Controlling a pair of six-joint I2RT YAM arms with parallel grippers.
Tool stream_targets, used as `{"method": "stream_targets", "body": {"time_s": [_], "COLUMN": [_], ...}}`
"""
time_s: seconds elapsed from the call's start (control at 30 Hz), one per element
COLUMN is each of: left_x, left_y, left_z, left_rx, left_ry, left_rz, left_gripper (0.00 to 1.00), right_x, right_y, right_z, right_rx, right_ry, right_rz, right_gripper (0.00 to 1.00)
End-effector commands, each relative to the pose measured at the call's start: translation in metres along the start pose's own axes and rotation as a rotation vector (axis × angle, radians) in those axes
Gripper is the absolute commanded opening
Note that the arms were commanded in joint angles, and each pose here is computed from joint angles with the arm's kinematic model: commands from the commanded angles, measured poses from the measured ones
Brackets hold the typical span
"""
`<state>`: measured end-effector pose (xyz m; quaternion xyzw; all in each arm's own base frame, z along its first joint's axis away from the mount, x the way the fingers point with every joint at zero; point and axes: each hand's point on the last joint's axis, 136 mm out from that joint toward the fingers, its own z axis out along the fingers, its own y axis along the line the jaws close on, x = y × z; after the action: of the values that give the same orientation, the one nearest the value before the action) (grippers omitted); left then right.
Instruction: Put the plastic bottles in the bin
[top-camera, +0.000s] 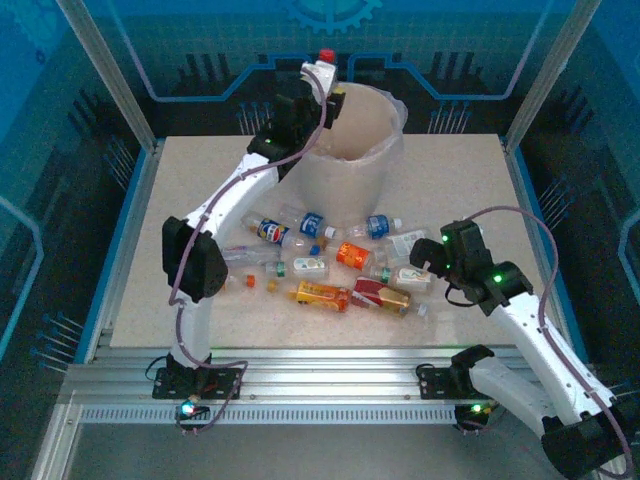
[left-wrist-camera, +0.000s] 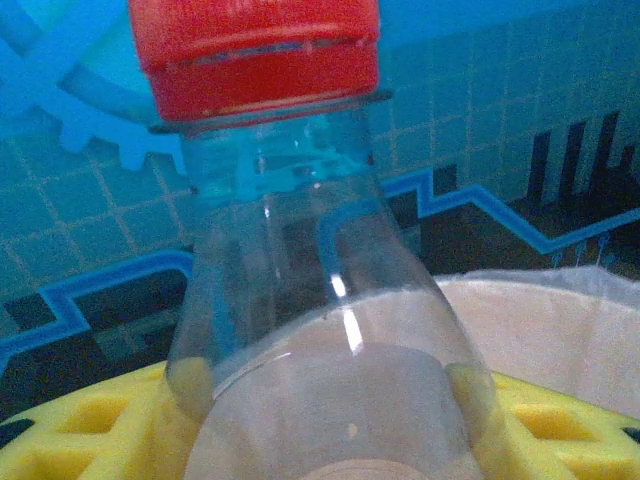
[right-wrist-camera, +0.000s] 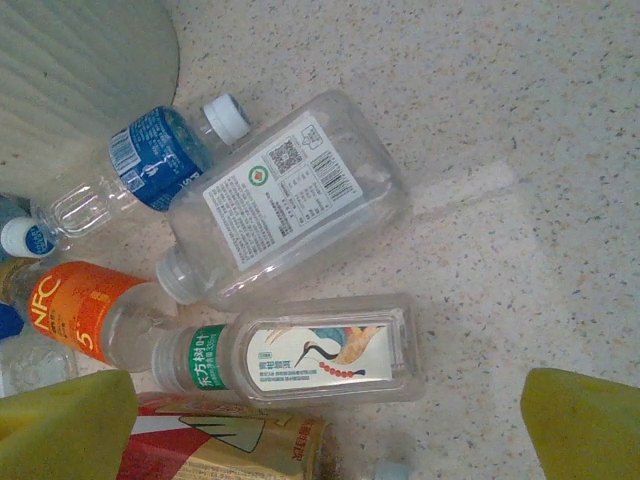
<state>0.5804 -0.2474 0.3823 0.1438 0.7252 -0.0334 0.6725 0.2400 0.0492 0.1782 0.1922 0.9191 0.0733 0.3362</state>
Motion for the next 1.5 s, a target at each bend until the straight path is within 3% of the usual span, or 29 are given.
{"method": "stream_targets", "body": {"time_s": [0.0, 0.57, 0.77, 0.93, 1.07, 1.23, 1.47], "left_x": [-0.006, 0.079, 0.096, 0.105, 0.099, 0.074, 0.0], "left_y": [-0.003, -0.004, -0.004, -0.004, -0.003, -0.001, -0.001], "left_z": [0.002, 0.033, 0.033, 0.033, 0.033, 0.029, 0.004], "left_rx": [0.004, 0.017, 0.018, 0.016, 0.016, 0.013, 0.049], "left_ry": [-0.006, 0.234, 0.287, 0.315, 0.304, 0.261, 0.128], "left_rz": [0.042, 0.06, 0.061, 0.061, 0.056, 0.038, -0.035], "left_gripper": [0.34, 0.35, 0.48, 0.7, 0.83, 0.93, 0.99], "right_x": [0.001, 0.003, 0.003, 0.003, 0.003, 0.002, 0.002], "right_y": [-0.013, -0.022, -0.024, -0.024, -0.025, -0.025, -0.025], "right_z": [-0.002, -0.007, -0.006, -0.006, -0.006, -0.005, -0.005], "right_rx": [0.04, 0.047, 0.051, 0.052, 0.053, 0.051, 0.051], "right_ry": [-0.014, -0.03, -0.031, -0.03, -0.029, -0.031, -0.032], "right_rz": [0.04, 0.074, 0.079, 0.081, 0.084, 0.084, 0.084], "right_gripper": [1.0, 1.0, 1.0, 1.0, 1.0, 1.0, 1.0]}}
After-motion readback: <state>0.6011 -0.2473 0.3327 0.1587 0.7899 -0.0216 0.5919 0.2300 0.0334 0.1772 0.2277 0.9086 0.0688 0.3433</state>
